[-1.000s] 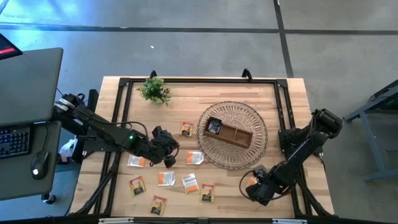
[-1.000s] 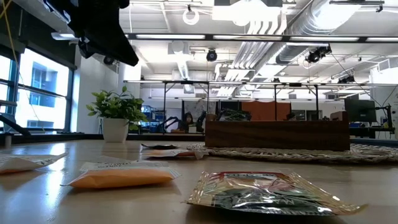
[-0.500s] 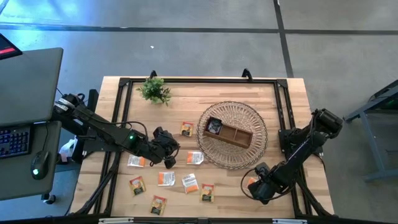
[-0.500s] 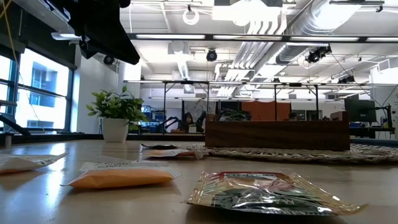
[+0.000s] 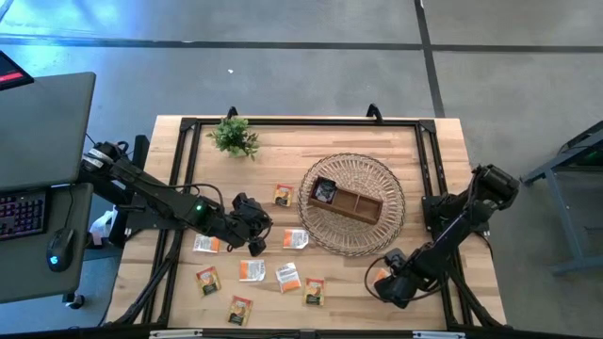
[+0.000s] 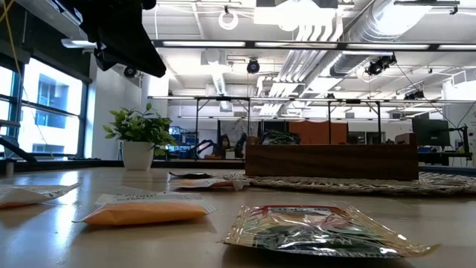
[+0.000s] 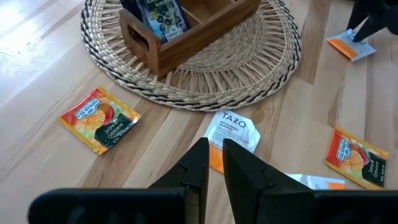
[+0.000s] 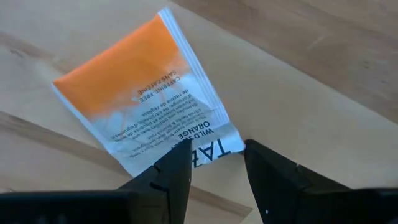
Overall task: Pick & Place Tea
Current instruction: Put the white tea bag into the middle section of the wooden organizer
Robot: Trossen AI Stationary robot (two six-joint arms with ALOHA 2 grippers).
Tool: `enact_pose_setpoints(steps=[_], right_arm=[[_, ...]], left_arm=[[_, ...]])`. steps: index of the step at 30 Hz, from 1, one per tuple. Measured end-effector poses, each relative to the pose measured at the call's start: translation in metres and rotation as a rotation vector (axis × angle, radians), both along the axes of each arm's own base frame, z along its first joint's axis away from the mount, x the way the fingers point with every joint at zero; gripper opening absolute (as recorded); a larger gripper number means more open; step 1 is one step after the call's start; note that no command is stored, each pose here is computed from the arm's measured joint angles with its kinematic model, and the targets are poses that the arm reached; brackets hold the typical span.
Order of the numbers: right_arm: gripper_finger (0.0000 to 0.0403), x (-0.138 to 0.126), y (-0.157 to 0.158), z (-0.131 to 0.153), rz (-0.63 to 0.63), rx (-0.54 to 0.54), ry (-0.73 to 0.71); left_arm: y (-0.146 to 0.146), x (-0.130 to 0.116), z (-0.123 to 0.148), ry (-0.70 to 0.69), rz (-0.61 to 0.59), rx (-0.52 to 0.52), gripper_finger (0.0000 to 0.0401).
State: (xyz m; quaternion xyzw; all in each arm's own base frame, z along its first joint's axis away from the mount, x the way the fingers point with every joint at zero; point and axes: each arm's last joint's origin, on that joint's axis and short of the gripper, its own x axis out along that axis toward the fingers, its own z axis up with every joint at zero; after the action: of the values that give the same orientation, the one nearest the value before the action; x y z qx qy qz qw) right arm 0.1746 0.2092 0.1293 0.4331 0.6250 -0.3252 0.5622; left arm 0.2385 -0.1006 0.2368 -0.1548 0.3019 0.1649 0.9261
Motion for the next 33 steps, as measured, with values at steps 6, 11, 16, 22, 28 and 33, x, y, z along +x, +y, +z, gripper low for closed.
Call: enact_pose_setpoints(steps=[6, 11, 16, 22, 28, 33], right_arm=[[0.0133, 0.0, -0.001, -0.001, 0.013, -0.014, -0.011], [0.0108, 0.0, -0.002, -0.001, 0.041, -0.043, -0.036], [0.005, 0.001, -0.003, -0.001, 0.085, -0.059, -0.063], [0.0008, 0.003, -0.003, 0.0, 0.136, -0.086, -0.112], [0.0003, 0.013, -0.008, 0.026, 0.221, -0.231, -0.313], [0.0003, 0.032, -0.023, 0.056, 0.442, -0.413, -0.5]], left_arm=[[0.0, 0.0, 0.0, -0.002, -0.001, -0.003, 0.0044], [0.0, 0.0, 0.0, -0.002, -0.002, -0.003, 0.0044], [0.0, 0.0, 0.0, -0.001, -0.002, -0.004, 0.0044], [0.0, 0.0, 0.0, -0.001, -0.002, -0.003, 0.0044], [0.0, 0.0, 0.0, -0.001, -0.003, -0.004, 0.0044], [0.0, 0.0, 0.0, -0.001, -0.003, -0.004, 0.0044]])
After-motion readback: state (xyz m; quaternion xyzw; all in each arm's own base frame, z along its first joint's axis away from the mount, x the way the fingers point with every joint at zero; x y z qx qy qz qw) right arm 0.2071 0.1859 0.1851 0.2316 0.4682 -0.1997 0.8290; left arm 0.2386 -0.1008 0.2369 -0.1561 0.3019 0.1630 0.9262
